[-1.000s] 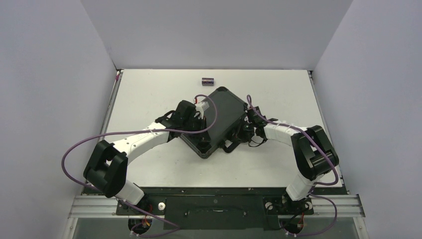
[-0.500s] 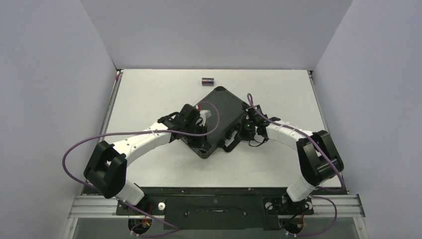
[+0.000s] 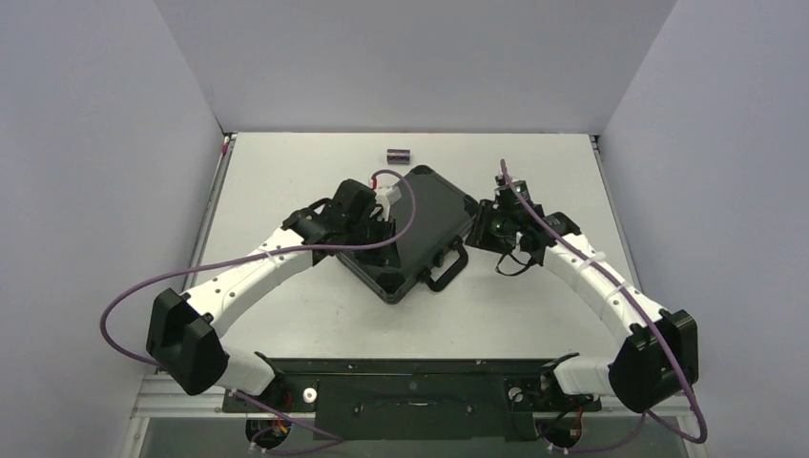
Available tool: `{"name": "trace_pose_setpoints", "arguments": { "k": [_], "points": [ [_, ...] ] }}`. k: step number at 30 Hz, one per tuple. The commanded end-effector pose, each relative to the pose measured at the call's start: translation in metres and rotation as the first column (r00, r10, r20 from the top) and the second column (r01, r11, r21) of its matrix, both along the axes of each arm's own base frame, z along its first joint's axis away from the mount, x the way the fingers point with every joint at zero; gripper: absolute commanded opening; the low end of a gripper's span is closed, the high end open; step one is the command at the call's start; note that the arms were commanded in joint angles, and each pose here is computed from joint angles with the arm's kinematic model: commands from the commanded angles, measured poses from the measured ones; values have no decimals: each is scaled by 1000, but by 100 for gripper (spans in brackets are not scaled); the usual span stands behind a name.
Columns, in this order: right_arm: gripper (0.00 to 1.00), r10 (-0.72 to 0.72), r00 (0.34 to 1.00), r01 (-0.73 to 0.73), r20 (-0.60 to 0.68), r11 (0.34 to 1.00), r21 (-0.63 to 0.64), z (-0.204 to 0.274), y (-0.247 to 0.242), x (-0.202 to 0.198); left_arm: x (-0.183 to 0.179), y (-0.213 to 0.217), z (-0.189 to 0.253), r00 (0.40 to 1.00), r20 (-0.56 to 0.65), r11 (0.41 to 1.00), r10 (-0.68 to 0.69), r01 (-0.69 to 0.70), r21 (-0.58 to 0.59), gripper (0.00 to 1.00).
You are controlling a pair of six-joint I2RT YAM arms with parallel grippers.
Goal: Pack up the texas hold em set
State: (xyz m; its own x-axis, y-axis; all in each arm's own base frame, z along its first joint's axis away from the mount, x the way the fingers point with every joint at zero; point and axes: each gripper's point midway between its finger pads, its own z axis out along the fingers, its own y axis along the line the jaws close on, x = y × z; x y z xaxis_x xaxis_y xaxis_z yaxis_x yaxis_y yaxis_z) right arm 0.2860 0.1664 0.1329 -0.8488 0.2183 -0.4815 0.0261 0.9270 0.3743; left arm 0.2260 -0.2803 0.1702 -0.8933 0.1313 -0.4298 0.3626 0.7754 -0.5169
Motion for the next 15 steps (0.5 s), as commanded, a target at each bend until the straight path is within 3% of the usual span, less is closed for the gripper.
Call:
{"name": "trace_pose_setpoints", "arguments": {
  "k": [1, 3, 6, 9, 11, 12, 13, 15],
  "points": [
    [40, 6, 990, -2, 140, 1000, -29, 58, -11, 9, 14, 6, 50, 990, 142, 999, 17, -13, -32, 16],
    [49, 4, 983, -1, 181, 1000, -17, 77, -11, 11, 19, 9, 65, 982, 185, 999, 32, -25, -40, 19],
    [61, -1, 969, -1, 246, 1000, 7, 106, -11, 12, 29, 16, 91, 965, 255, 997, 67, -56, -51, 38],
    [67, -9, 950, -2, 311, 999, 36, 133, -12, 11, 36, 25, 115, 932, 345, 994, 108, -90, -69, 55],
    [69, -11, 932, -11, 362, 998, 59, 155, -11, 10, 41, 31, 128, 903, 407, 990, 136, -106, -94, 71],
    [70, -8, 918, -22, 396, 997, 70, 165, -11, 9, 44, 33, 130, 889, 434, 988, 147, -111, -107, 91],
    [70, -2, 912, -33, 411, 996, 78, 169, -10, 7, 44, 38, 139, 867, 469, 985, 168, -124, -123, 97],
    [70, -8, 884, -44, 467, 994, 101, 181, -10, 6, 47, 46, 149, 825, 525, 976, 210, -148, -159, 97]
  ]
}}
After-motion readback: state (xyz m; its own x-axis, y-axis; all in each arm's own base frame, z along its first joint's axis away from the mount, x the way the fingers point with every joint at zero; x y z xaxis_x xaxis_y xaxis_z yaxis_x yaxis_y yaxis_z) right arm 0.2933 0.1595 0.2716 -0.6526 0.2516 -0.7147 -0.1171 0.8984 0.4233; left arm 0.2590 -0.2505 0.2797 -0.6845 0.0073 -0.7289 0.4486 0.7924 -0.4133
